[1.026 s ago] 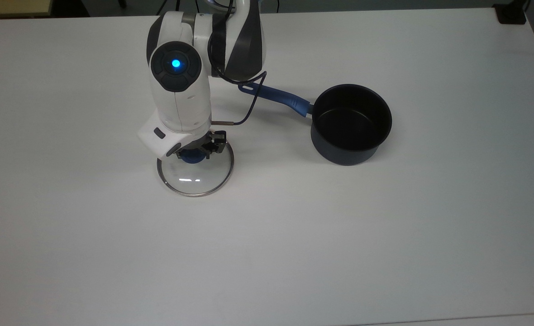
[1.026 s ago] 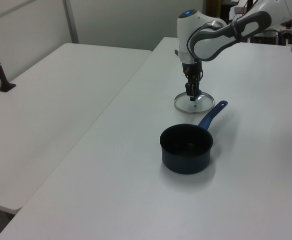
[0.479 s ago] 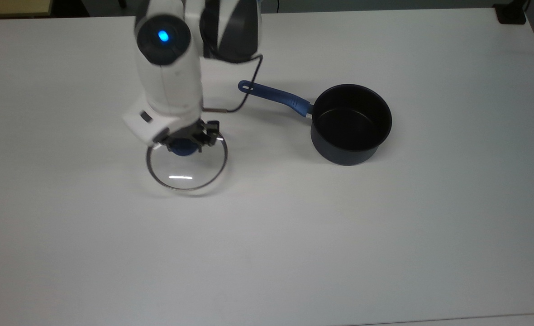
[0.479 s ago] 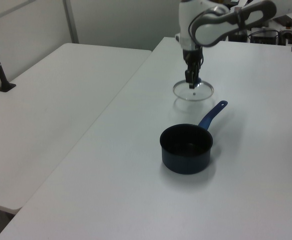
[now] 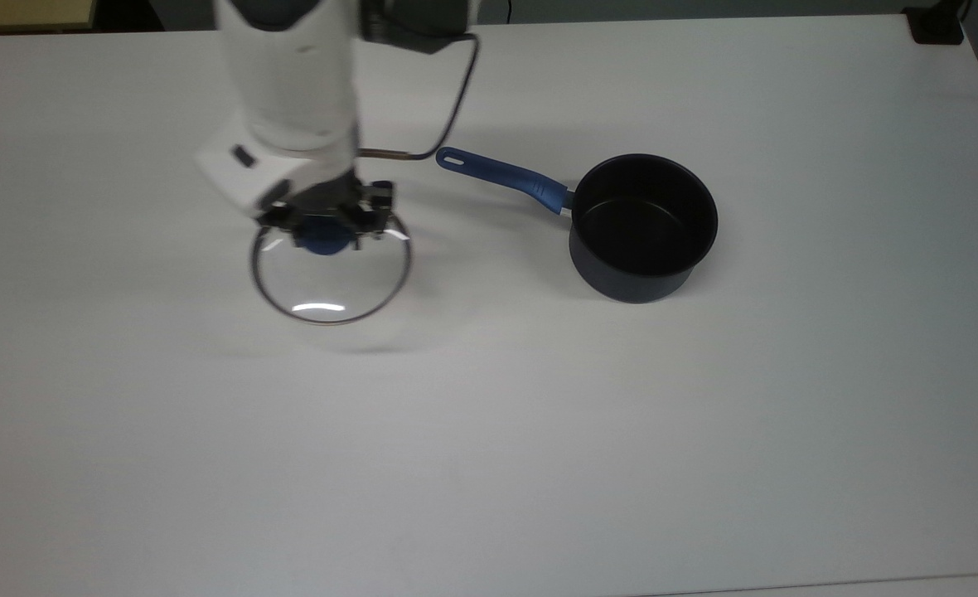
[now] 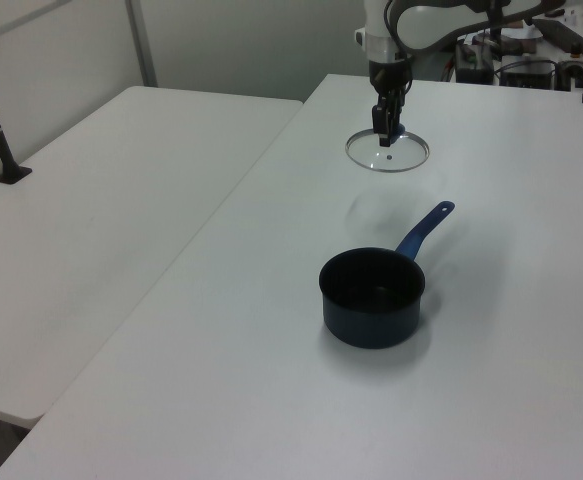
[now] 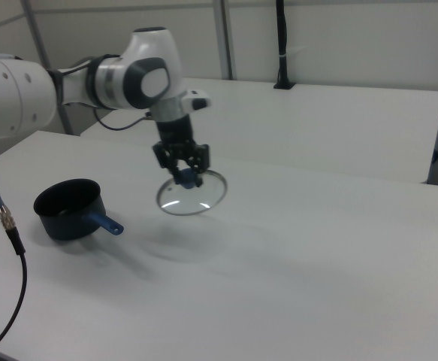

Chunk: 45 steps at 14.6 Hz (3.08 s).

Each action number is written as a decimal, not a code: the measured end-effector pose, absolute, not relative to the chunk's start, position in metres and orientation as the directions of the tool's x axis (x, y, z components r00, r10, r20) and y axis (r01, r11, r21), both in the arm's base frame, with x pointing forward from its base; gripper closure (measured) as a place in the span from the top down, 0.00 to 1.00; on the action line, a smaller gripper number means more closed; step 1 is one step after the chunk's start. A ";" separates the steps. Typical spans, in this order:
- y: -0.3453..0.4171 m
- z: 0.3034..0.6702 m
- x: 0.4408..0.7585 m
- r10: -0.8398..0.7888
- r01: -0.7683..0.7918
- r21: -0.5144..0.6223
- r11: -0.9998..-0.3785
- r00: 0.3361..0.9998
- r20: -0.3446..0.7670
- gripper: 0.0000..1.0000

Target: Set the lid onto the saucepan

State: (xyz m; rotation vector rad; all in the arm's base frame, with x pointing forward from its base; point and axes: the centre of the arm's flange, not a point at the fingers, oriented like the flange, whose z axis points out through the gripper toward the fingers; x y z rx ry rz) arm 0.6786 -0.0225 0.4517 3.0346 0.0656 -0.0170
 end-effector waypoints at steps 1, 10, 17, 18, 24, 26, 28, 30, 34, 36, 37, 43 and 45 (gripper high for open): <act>-0.003 0.452 0.679 0.062 0.063 0.105 -0.992 0.998 -0.015 0.60; 0.178 0.462 0.653 0.194 0.195 0.077 -0.978 0.981 -0.026 0.60; 0.267 0.458 0.623 0.275 0.276 0.068 -0.959 0.961 -0.029 0.60; 0.276 0.456 0.619 0.282 0.284 0.062 -0.957 0.959 -0.031 0.60; 0.304 0.428 0.609 0.316 0.321 0.072 -0.944 0.946 -0.074 0.60; 0.306 0.420 0.608 0.322 0.329 0.082 -0.941 0.943 -0.086 0.60; 0.310 0.417 0.606 0.330 0.338 0.084 -0.938 0.940 -0.091 0.60; 0.312 0.417 0.604 0.335 0.343 0.084 -0.936 0.938 -0.091 0.60; 0.319 0.415 0.600 0.354 0.362 0.098 -0.927 0.931 -0.093 0.60; 0.326 0.411 0.595 0.370 0.379 0.102 -0.920 0.924 -0.102 0.60; 0.327 0.411 0.594 0.372 0.382 0.103 -0.918 0.922 -0.102 0.60; 0.328 0.406 0.592 0.352 0.363 0.105 -0.926 0.930 -0.108 0.73; 0.328 0.403 0.594 0.316 0.326 0.107 -0.939 0.944 -0.095 0.98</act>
